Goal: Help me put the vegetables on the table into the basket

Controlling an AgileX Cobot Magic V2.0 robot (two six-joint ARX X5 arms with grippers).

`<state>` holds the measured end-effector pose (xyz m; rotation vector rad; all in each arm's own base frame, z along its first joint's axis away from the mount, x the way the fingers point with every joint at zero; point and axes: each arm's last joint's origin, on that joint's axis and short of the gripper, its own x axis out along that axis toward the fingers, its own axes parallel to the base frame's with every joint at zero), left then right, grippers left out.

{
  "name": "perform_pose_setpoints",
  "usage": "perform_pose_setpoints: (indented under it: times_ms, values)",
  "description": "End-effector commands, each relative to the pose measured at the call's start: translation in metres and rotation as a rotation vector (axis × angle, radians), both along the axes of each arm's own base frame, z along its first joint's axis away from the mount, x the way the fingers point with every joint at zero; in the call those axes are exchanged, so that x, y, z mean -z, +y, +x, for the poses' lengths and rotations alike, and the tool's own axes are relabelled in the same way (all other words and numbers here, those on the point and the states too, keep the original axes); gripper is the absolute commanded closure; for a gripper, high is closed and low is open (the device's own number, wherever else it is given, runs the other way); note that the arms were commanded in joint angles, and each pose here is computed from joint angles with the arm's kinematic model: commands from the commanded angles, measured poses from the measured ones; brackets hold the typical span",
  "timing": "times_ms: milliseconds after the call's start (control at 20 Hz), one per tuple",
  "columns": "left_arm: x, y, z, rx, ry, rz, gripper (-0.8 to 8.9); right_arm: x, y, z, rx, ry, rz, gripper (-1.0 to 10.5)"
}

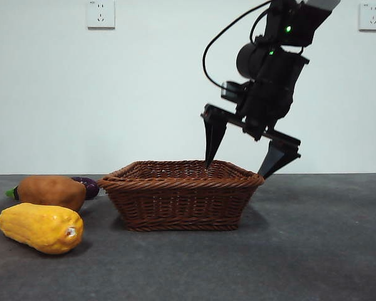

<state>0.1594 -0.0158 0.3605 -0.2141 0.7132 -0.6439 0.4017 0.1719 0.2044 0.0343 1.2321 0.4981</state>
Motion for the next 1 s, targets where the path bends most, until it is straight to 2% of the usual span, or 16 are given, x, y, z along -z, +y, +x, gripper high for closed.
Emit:
perform_pose_setpoints:
  times_ms: [50, 200, 450, 700, 800, 1000]
  values:
    - [0.0, 0.0, 0.001, 0.002, 0.0, -0.006, 1.53, 0.014, 0.004, 0.002, 0.01, 0.032, -0.019, 4.3]
    - [0.001, 0.0, 0.002, -0.018, 0.005, 0.013, 1.53, 0.015, 0.004, 0.004, 0.026, 0.029, -0.018, 7.1]
    - [0.002, 0.002, 0.004, -0.087, 0.037, 0.034, 1.53, 0.016, 0.004, 0.004, 0.025, 0.026, -0.016, 9.6]
    - [0.011, 0.004, 0.012, -0.165, 0.133, 0.059, 1.53, 0.004, 0.004, 0.003, 0.029, -0.011, -0.002, 9.6]
    - [0.017, 0.004, 0.017, -0.192, 0.198, 0.059, 1.53, -0.028, -0.001, -0.004, 0.039, -0.098, 0.001, 9.6]
    - [0.029, -0.003, 0.033, -0.201, 0.312, 0.031, 1.54, -0.126, -0.026, -0.042, 0.033, -0.352, 0.073, 9.6]
